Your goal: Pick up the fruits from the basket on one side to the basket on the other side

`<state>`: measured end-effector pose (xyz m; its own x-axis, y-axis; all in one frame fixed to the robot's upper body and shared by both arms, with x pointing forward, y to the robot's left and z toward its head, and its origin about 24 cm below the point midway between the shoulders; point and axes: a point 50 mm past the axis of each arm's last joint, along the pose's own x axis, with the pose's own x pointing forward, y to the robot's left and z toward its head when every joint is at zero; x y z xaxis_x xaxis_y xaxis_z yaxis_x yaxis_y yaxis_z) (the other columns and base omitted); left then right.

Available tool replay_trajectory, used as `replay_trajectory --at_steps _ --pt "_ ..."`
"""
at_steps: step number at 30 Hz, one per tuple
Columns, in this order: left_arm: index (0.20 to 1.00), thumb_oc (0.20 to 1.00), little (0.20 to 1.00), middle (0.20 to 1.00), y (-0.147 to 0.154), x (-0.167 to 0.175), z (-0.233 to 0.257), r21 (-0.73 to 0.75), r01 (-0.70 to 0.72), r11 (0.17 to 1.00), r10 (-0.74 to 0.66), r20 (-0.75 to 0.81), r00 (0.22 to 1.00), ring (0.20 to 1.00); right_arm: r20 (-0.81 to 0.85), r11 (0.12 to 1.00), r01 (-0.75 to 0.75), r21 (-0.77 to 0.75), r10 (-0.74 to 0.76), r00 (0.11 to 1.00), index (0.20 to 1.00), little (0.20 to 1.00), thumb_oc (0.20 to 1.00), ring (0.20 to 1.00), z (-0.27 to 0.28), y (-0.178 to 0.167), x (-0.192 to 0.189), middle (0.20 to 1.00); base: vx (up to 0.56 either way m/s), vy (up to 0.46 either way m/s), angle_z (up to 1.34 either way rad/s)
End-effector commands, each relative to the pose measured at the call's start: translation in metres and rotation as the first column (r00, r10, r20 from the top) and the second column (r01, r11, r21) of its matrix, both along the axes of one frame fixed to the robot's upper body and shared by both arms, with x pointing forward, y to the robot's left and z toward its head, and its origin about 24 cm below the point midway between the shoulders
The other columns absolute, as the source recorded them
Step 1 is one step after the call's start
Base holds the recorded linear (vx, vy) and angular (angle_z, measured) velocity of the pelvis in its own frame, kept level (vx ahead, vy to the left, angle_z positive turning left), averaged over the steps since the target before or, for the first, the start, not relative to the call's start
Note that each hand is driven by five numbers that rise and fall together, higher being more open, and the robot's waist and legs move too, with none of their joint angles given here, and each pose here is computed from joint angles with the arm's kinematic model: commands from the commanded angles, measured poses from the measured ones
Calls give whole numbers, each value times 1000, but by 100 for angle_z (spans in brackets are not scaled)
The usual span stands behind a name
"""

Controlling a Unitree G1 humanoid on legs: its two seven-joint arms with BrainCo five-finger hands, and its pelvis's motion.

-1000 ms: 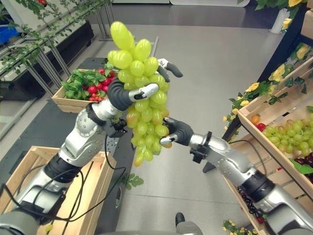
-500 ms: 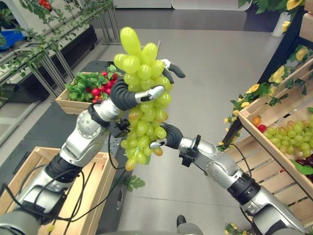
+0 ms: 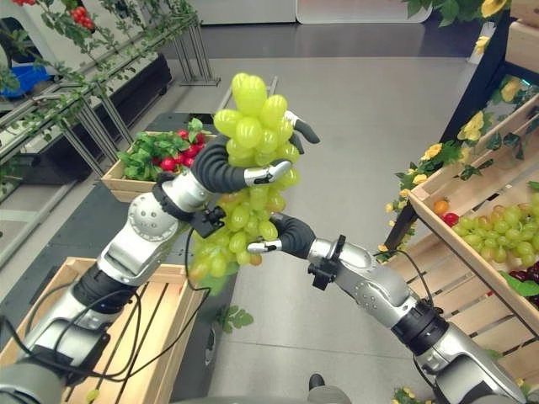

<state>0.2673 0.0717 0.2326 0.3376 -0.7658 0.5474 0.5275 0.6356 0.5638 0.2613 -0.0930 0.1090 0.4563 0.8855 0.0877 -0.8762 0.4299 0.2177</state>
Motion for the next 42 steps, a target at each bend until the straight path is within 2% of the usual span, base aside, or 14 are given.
replay_trajectory --at_steps 1,25,33,34,35,42 --pt "200 200 200 200 8 4 27 -99 -18 995 28 106 994 200 77 995 -19 99 11 997 200 200 200 200 17 9 -2 200 0 0 0" --pt "200 200 200 200 9 6 24 -108 -28 994 38 87 995 200 74 995 15 102 -23 997 200 200 200 200 15 5 0 200 0 0 0" --pt "200 200 200 200 12 11 23 -133 -43 990 51 55 997 200 46 986 79 148 -86 995 200 200 200 200 12 0 4 200 0 0 0" --pt "953 953 953 953 13 12 22 -138 -42 990 48 39 998 953 31 980 102 171 -109 994 200 200 200 200 11 -3 4 200 0 0 0" --pt "1000 1000 1000 1000 13 12 22 -138 -42 990 48 38 998 1000 30 980 102 171 -109 994 200 200 200 200 11 -3 4 200 0 0 0" --pt "1000 1000 1000 1000 23 20 22 -181 -64 981 63 -13 998 1000 -31 956 191 224 -189 981 200 200 200 200 1 -18 1 200 -12 -15 1"
